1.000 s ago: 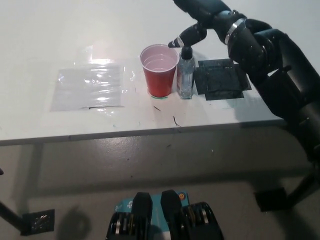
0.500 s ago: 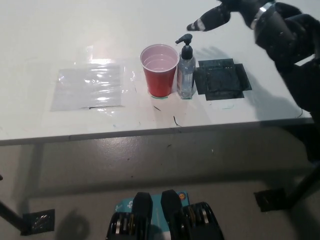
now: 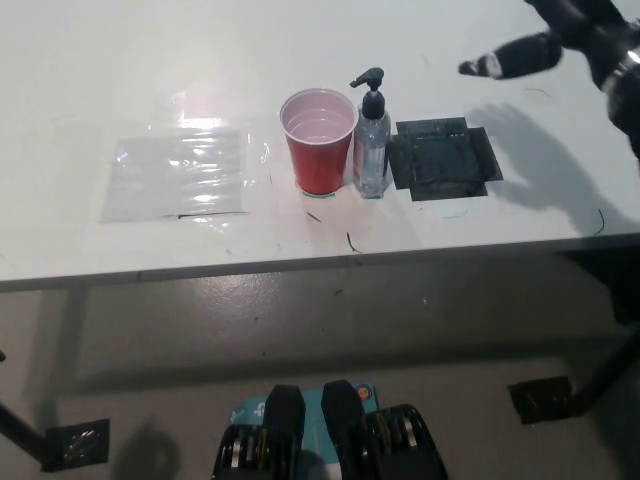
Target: The robot uses its right hand to press the hand soap kept in the middle of the table to get liquid hand soap out
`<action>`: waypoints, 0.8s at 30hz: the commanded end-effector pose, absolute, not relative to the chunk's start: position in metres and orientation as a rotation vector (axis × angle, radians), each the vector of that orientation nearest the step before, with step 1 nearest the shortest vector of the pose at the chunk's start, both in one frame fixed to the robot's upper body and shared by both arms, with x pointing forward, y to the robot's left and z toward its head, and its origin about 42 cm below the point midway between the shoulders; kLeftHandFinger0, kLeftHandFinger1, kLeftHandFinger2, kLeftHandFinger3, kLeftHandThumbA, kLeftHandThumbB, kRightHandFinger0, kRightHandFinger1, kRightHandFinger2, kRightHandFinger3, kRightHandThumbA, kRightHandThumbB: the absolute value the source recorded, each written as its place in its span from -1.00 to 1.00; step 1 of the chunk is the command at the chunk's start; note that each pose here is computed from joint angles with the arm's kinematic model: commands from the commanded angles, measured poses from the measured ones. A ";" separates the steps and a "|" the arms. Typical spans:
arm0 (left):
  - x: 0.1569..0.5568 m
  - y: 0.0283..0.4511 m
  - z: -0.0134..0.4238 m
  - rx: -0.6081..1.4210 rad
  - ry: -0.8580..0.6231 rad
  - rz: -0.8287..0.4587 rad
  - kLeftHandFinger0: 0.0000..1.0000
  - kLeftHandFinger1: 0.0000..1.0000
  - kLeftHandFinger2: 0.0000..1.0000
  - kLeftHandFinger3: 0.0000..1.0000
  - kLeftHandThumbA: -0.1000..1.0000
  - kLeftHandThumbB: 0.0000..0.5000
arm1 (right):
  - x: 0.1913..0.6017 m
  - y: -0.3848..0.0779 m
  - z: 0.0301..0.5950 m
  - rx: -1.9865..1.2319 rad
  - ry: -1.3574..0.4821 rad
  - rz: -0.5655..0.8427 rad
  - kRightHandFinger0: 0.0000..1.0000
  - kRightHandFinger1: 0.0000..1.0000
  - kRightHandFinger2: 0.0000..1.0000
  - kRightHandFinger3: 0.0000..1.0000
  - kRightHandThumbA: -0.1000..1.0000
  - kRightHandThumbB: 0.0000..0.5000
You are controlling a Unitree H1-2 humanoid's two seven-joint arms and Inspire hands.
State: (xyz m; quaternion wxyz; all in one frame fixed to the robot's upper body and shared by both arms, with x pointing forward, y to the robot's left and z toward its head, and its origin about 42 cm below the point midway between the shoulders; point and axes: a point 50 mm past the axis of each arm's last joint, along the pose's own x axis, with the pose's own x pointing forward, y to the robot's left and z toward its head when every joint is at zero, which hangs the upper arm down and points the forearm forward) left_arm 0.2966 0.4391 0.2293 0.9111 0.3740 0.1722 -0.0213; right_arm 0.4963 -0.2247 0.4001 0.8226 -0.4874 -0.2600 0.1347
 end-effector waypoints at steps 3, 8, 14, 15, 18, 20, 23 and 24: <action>0.295 0.446 0.242 0.779 0.339 -0.012 1.00 1.00 1.00 0.75 -0.20 -1.00 | 0.472 -0.259 0.401 -0.934 -0.623 0.206 1.00 1.00 1.00 1.00 1.00 0.50; 0.293 0.446 0.241 0.775 0.338 -0.006 1.00 1.00 1.00 0.77 -0.22 -1.00 | 0.453 -0.277 0.380 -0.861 -0.590 0.158 1.00 1.00 1.00 1.00 1.00 0.31; 0.293 0.447 0.241 0.768 0.339 0.002 1.00 1.00 1.00 0.74 -0.23 -1.00 | 0.421 -0.301 0.346 -0.751 -0.542 0.095 1.00 1.00 1.00 1.00 1.00 0.02; 0.293 0.447 0.240 0.771 0.341 0.002 1.00 1.00 1.00 0.73 -0.22 -1.00 | 0.418 -0.304 0.342 -0.737 -0.531 0.084 1.00 1.00 1.00 1.00 1.00 0.06; 0.293 0.446 0.241 0.779 0.341 0.006 1.00 1.00 1.00 0.83 -0.18 -1.00 | 0.411 -0.313 0.329 -0.717 -0.523 0.049 1.00 1.00 1.00 1.00 1.00 0.03; 0.293 0.446 0.241 0.767 0.334 0.002 1.00 1.00 1.00 0.78 -0.20 -1.00 | 0.403 -0.322 0.309 -0.680 -0.504 0.024 1.00 1.00 1.00 1.00 1.00 -0.03; 0.293 0.446 0.241 0.755 0.328 0.010 1.00 1.00 1.00 0.70 -0.25 -1.00 | 0.395 -0.328 0.292 -0.657 -0.467 0.002 1.00 1.00 1.00 1.00 1.00 0.01; 0.293 0.446 0.241 0.761 0.332 0.008 1.00 1.00 1.00 0.78 -0.22 -1.00 | 0.386 -0.332 0.277 -0.635 -0.432 -0.024 1.00 1.00 1.00 1.00 1.00 0.00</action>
